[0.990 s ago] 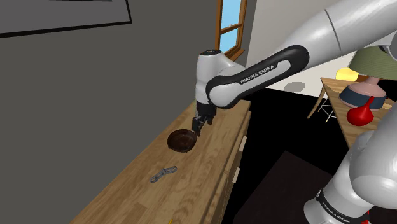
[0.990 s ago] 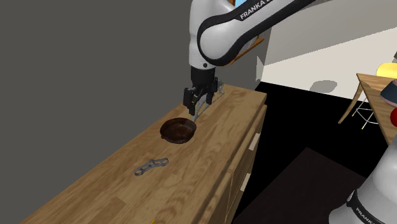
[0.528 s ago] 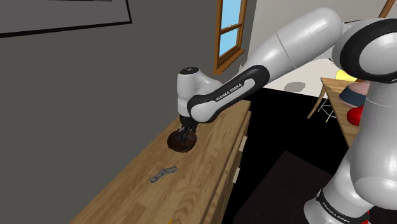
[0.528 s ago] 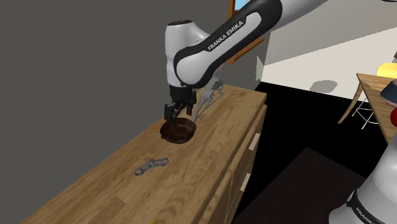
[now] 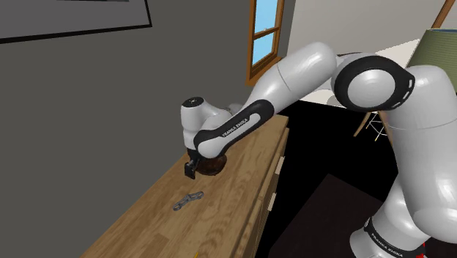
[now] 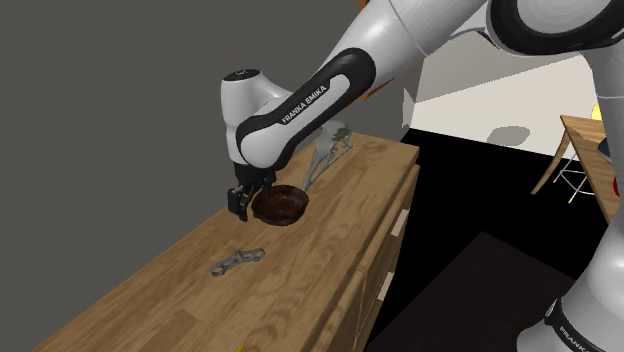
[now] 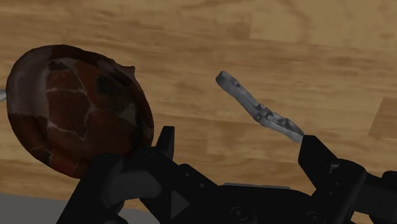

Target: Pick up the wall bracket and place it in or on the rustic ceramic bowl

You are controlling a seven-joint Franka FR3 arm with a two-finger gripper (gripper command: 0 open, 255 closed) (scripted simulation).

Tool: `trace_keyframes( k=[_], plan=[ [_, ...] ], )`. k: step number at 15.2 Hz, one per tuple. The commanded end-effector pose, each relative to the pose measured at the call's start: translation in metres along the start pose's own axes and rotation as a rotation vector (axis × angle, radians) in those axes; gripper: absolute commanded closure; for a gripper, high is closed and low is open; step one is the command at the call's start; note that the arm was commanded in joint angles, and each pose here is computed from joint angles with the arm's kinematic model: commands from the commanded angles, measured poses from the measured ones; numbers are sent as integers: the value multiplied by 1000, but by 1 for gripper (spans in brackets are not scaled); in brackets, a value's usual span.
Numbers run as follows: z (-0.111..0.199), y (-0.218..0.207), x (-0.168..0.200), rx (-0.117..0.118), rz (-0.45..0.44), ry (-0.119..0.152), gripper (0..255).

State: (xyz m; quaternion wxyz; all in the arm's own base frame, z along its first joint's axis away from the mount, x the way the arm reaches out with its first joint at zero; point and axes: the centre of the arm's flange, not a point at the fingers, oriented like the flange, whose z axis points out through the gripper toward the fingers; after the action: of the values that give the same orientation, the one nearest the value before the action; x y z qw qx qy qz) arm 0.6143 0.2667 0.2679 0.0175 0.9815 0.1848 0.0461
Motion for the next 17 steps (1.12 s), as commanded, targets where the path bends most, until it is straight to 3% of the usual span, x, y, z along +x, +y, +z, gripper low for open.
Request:
trace_keyframes(
  k=[1, 8, 16, 17],
  plan=[
    [11, -7, 9, -2, -17, 1, 0],
    [51, -7, 9, -2, -17, 1, 0],
    [51, -7, 9, -2, -17, 1, 0],
    [51, -7, 9, -2, -17, 1, 255]
  ],
)
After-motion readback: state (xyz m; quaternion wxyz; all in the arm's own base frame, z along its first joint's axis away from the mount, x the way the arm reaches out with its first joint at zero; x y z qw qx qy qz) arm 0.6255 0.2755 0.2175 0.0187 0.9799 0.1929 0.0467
